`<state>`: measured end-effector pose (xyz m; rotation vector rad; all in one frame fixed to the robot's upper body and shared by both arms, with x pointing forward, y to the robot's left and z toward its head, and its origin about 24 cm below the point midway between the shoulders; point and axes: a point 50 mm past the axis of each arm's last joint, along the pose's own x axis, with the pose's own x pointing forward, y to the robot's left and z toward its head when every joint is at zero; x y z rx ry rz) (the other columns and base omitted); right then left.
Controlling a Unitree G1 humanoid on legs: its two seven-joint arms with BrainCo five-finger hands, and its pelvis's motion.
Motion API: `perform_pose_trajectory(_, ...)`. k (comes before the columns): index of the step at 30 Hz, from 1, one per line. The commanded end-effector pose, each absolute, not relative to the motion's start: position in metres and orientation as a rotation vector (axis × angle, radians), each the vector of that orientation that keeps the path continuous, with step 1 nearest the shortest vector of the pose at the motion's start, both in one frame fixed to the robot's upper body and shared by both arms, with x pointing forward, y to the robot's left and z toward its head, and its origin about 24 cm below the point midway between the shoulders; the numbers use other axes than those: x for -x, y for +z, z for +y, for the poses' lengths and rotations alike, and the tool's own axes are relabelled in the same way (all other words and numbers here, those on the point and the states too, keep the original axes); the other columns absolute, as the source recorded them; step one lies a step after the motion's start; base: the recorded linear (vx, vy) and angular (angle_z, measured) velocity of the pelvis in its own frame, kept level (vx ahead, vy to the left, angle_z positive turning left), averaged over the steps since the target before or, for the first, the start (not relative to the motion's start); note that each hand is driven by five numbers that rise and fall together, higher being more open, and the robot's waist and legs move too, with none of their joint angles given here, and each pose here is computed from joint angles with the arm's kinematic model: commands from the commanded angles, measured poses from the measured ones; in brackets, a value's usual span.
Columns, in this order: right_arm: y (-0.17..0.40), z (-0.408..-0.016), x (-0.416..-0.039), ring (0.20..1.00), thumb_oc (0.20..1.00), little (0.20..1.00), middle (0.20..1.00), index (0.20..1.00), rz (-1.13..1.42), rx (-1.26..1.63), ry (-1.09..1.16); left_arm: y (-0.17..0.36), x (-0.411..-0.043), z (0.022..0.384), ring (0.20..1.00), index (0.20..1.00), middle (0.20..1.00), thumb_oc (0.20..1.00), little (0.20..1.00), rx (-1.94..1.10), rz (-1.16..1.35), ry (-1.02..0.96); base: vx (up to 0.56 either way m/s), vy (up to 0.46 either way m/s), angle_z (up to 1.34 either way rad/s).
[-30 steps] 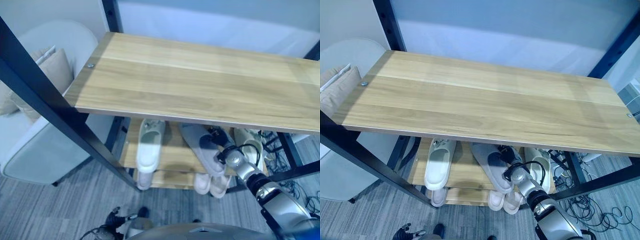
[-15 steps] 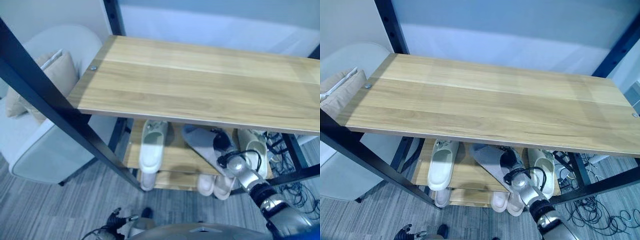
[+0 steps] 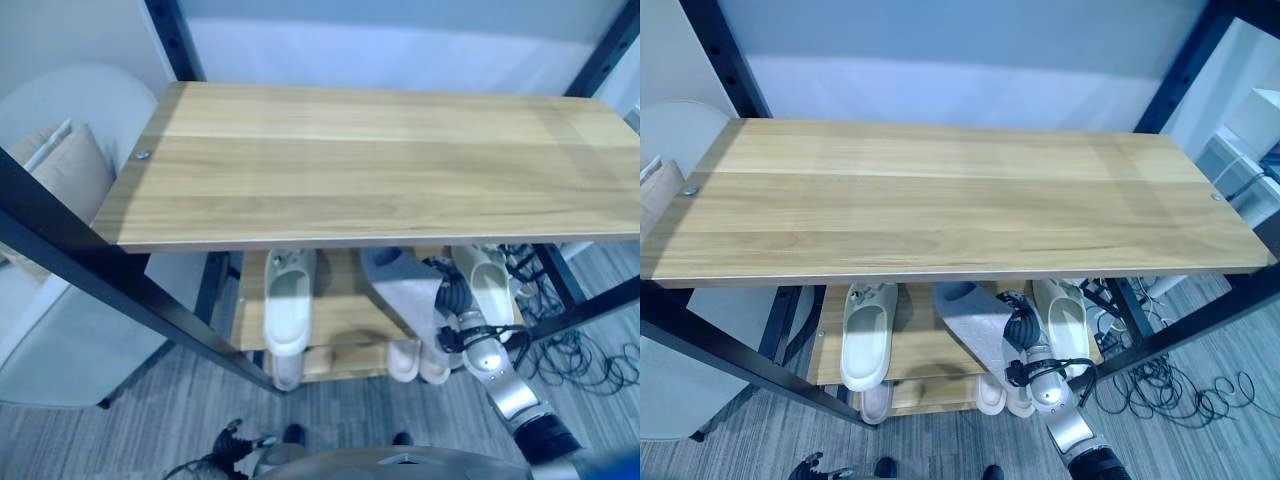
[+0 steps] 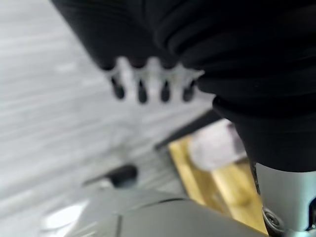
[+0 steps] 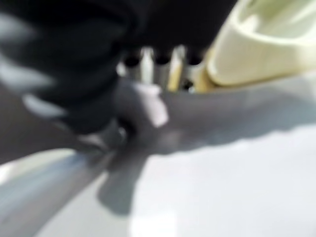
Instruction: Arrange the slippers neatly on the shoe rack.
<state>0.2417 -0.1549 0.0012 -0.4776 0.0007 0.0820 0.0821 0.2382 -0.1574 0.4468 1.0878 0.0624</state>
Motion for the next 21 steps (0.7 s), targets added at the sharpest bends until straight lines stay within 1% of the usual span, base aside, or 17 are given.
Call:
perform_pose_trajectory(1, 0.031, -0.142, -0.249, 0.200, 0.200, 0.200, 0.200, 0.200, -0.174, 0.477, 0.176, -0.149, -0.110, 0.246, 1.000, 1.000, 1.000, 1.000, 1.000, -0.457, 1.013, 0.106, -0.18, -0.098, 0.49)
perform_pose_trajectory(4, 0.028, -0.141, -0.245, 0.200, 0.200, 0.200, 0.200, 0.200, -0.169, 0.475, 0.190, -0.146, -0.117, 0.249, 1.000, 1.000, 1.000, 1.000, 1.000, -0.447, 0.985, 0.127, -0.12, -0.157, 0.49)
perform_pose_trajectory(6, 0.025, -0.140, -0.243, 0.200, 0.200, 0.200, 0.200, 0.200, -0.156, 0.454, 0.195, -0.144, -0.123, 0.249, 1.000, 1.000, 1.000, 1.000, 1.000, -0.399, 0.961, 0.185, -0.15, -0.248, 0.67)
perform_pose_trajectory(11, 0.022, -0.147, -0.242, 0.200, 0.200, 0.200, 0.200, 0.200, -0.134, 0.440, 0.186, -0.149, -0.118, 0.237, 1.000, 1.000, 1.000, 1.000, 1.000, -0.344, 0.984, 0.209, -0.15, -0.093, 0.45)
perform_pose_trajectory(16, 0.016, -0.153, -0.239, 0.200, 0.200, 0.200, 0.200, 0.200, -0.102, 0.467, 0.204, -0.155, -0.106, 0.232, 1.000, 1.000, 1.000, 1.000, 1.000, -0.327, 1.032, 0.215, -0.16, 0.056, 0.41)
perform_pose_trajectory(21, 0.009, -0.159, -0.232, 0.200, 0.200, 0.200, 0.200, 0.200, -0.060, 0.472, 0.223, -0.159, -0.094, 0.230, 1.000, 1.000, 1.000, 1.000, 1.000, -0.349, 1.088, 0.188, -0.06, 0.142, 0.08)
